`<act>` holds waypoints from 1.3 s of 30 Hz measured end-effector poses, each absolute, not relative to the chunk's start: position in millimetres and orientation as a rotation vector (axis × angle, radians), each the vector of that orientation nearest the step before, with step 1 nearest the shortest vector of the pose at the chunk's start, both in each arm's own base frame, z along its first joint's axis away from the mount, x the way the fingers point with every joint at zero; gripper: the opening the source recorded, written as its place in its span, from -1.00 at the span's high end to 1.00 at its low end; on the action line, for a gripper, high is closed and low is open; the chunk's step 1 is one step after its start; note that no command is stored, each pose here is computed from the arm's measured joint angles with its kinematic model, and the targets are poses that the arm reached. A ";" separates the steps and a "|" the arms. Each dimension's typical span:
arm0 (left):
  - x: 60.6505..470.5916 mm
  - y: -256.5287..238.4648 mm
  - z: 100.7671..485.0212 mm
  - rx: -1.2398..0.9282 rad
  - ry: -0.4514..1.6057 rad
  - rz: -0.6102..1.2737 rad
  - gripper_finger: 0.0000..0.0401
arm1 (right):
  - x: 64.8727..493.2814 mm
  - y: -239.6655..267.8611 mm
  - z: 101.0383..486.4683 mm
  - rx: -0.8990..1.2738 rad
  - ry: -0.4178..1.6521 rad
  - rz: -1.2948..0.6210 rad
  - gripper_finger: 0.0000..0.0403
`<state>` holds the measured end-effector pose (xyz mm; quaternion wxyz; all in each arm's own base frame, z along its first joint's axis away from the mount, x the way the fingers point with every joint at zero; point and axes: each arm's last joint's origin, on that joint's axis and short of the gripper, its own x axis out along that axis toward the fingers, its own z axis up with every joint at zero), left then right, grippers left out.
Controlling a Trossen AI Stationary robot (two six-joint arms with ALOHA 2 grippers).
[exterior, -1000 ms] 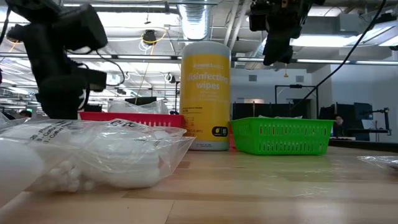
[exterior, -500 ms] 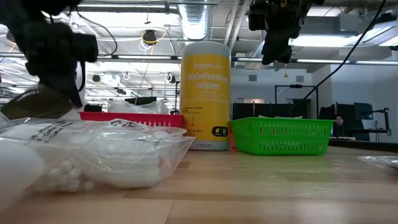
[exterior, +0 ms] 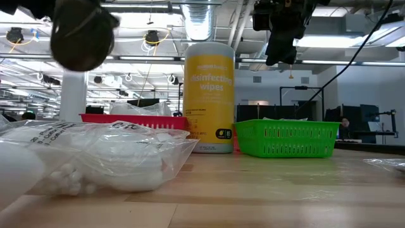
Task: Pick & Place Travel size toiletries
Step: Put the black hair brush into the right red bin
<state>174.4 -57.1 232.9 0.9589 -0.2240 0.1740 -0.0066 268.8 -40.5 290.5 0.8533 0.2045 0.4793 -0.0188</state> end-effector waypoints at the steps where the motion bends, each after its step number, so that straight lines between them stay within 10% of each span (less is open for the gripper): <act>1: 175.2 -57.4 235.4 -0.444 0.327 -0.023 1.00 | 268.9 -40.5 290.5 0.430 1.008 -0.040 0.40; 39: 227.6 -66.0 251.3 -0.350 -0.149 -0.267 1.00 | 304.9 23.0 325.8 0.095 0.513 0.298 0.40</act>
